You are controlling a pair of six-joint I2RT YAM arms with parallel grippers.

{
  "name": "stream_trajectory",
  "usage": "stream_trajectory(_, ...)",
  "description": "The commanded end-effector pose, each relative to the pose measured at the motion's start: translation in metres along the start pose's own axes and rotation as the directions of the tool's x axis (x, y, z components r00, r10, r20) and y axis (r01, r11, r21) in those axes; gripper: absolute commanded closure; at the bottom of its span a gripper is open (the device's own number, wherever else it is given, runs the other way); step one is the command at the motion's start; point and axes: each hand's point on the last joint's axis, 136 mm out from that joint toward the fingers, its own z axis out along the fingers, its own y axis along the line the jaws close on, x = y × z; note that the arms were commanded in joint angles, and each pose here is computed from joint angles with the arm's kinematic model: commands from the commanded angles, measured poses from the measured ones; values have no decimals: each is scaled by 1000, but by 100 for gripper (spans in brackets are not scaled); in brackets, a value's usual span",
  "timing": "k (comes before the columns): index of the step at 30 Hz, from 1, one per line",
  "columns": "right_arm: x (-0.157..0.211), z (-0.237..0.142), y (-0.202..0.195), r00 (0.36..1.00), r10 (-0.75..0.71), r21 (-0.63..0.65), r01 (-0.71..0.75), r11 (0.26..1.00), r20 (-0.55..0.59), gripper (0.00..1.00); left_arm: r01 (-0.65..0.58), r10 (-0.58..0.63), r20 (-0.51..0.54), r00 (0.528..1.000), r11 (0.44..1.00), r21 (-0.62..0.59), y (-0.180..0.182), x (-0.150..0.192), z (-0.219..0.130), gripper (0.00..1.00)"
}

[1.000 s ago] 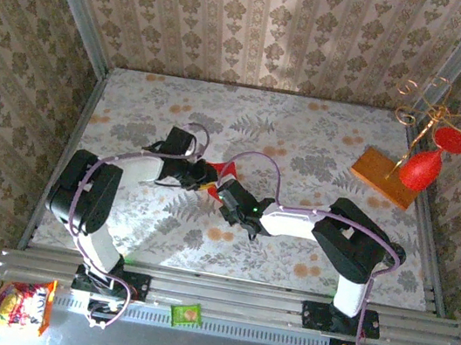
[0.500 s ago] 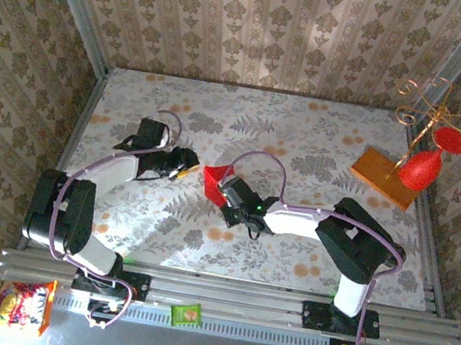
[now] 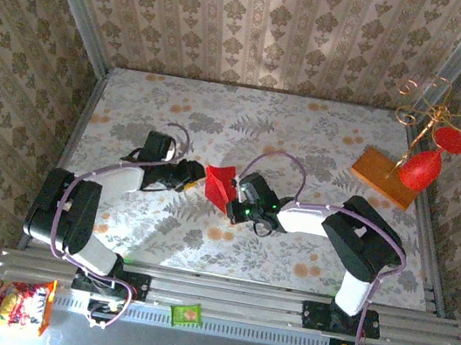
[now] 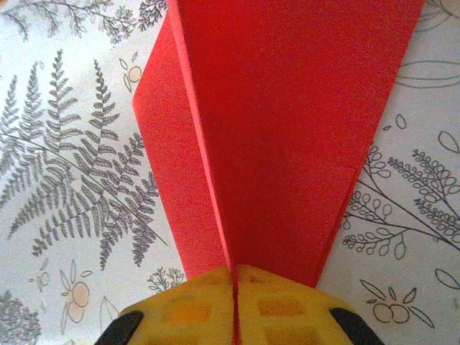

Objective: Fold a paper plane with a square sheet of paper (pick it up from the middle)

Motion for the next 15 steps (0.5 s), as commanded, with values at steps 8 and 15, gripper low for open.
stream_trajectory(8,16,1,-4,979,199,-165,-202,965,-35,89,-19,31,-102,994,994,111,-21,23,40,58)
stream_trajectory(15,16,1,-8,958,282,-231,-287,930,-55,90,-47,62,-117,991,990,131,-26,24,51,58)
